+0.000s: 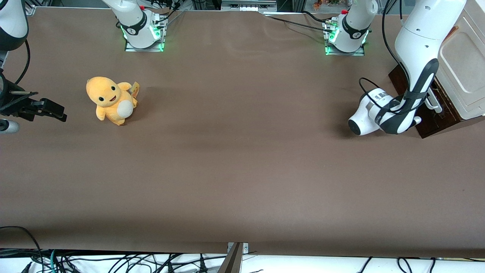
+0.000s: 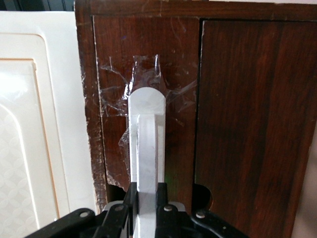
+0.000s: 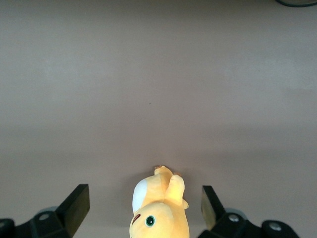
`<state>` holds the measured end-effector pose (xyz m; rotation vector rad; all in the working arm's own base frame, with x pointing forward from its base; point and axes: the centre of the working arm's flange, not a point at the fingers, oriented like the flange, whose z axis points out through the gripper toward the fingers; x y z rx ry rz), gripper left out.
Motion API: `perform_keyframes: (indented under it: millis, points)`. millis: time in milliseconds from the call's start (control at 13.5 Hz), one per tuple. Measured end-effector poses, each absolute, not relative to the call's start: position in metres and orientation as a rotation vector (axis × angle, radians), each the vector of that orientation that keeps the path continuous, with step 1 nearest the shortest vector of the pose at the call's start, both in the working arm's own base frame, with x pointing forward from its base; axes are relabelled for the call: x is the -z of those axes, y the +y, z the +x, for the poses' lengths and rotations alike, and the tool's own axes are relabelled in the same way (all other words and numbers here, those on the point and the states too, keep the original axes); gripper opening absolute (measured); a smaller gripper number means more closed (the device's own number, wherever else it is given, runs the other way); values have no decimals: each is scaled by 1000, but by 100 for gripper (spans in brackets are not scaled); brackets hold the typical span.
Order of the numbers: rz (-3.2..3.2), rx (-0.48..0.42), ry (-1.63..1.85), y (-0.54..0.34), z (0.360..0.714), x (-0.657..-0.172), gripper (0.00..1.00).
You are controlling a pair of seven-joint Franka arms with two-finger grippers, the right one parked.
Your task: Open lower drawer with left arm only
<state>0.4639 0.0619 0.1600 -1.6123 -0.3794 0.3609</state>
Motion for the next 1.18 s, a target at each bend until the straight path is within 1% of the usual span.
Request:
perform_keyframes:
  millis: [1183]
  points:
    - [-1666,-373,-408,27,474,-170,19]
